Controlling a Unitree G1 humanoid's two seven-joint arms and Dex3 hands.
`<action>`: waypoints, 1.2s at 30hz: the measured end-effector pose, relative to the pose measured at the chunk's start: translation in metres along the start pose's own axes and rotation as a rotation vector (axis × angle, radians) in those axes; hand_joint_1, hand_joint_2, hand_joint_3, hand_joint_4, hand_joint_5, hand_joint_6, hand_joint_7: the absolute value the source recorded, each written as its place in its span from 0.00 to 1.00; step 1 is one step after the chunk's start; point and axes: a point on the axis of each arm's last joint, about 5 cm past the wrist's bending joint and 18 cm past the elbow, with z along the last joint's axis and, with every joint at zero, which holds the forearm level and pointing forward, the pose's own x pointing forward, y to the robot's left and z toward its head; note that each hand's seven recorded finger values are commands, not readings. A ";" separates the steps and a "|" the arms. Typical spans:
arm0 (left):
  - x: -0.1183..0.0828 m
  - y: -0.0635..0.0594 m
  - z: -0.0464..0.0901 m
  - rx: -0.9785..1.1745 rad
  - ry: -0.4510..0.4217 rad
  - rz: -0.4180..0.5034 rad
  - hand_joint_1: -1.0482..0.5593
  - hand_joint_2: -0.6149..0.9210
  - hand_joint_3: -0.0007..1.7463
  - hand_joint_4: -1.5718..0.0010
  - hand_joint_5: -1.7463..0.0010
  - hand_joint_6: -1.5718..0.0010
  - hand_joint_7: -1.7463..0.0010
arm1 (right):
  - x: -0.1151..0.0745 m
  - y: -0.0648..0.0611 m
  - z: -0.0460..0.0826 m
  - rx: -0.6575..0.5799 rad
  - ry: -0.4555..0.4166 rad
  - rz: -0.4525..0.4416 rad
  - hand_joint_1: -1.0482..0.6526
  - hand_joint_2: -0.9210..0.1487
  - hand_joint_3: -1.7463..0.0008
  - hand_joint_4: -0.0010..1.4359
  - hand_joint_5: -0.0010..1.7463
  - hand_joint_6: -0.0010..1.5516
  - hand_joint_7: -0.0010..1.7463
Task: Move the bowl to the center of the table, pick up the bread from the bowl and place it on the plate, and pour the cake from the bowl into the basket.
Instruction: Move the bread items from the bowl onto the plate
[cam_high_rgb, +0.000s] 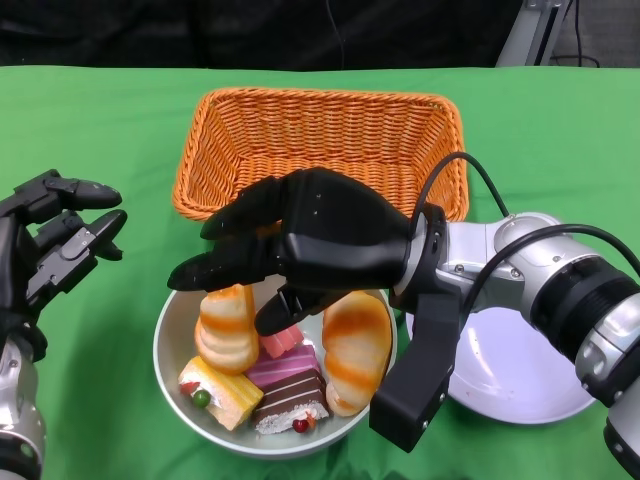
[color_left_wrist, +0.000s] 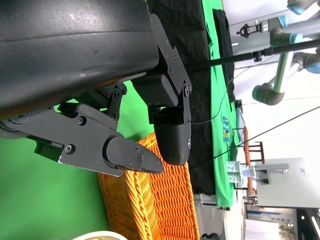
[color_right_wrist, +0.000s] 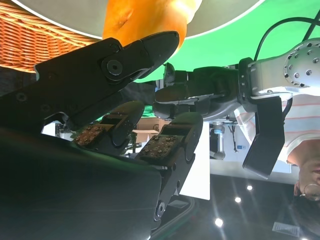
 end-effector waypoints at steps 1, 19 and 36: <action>0.000 0.000 0.000 -0.001 -0.002 -0.009 0.54 1.00 0.12 0.45 0.38 0.39 0.60 | 0.000 0.001 0.000 0.000 -0.002 0.006 0.21 0.11 1.00 0.54 0.00 0.44 0.01; 0.002 -0.001 0.002 -0.029 -0.071 -0.001 0.48 1.00 0.04 0.39 0.93 0.44 1.00 | -0.001 0.015 0.005 -0.013 -0.032 0.069 0.22 0.12 1.00 0.55 0.00 0.48 0.00; 0.001 -0.001 0.002 -0.037 -0.068 0.008 0.47 1.00 0.04 0.36 0.95 0.43 0.99 | 0.003 0.028 0.004 -0.184 -0.049 0.089 0.28 0.12 1.00 0.55 0.00 0.51 0.01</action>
